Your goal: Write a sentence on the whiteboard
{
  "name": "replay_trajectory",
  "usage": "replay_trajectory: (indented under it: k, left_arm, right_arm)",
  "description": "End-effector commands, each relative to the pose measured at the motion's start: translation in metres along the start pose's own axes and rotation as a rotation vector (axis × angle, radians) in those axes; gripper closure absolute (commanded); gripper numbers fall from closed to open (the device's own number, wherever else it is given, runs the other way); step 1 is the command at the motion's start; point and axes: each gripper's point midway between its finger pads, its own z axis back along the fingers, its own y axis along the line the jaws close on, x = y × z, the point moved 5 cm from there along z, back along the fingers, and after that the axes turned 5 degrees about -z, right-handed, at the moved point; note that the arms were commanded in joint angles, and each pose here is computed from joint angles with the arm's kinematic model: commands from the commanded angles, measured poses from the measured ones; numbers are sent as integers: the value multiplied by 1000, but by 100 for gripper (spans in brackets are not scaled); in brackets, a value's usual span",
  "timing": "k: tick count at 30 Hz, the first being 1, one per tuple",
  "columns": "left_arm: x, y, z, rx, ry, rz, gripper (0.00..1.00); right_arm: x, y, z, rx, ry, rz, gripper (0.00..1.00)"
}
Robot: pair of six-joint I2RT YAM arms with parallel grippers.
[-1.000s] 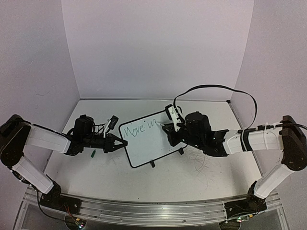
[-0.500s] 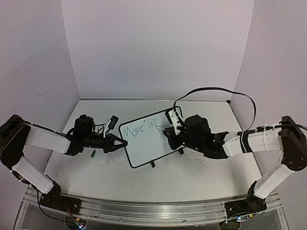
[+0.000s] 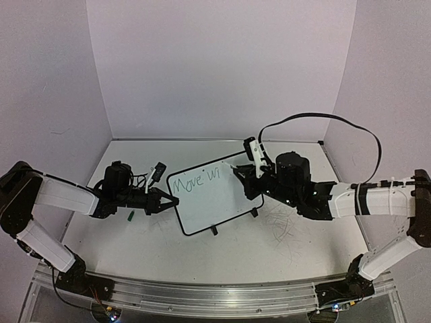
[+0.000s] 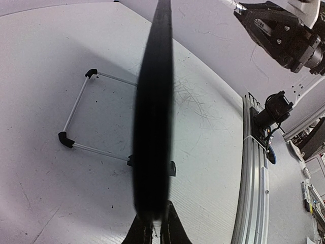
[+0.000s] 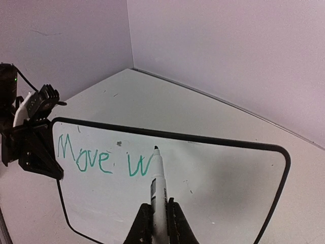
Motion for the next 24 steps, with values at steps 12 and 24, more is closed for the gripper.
replay_trajectory:
  k: [12,24]
  left_arm:
    - [10,5,1,44,-7,-53,100]
    - [10,4,1,41,-5,-54,100]
  right_arm:
    - [9,-4,-14,-9,-14,23,100]
    - [7,-3,-16,-7,-7,64,100]
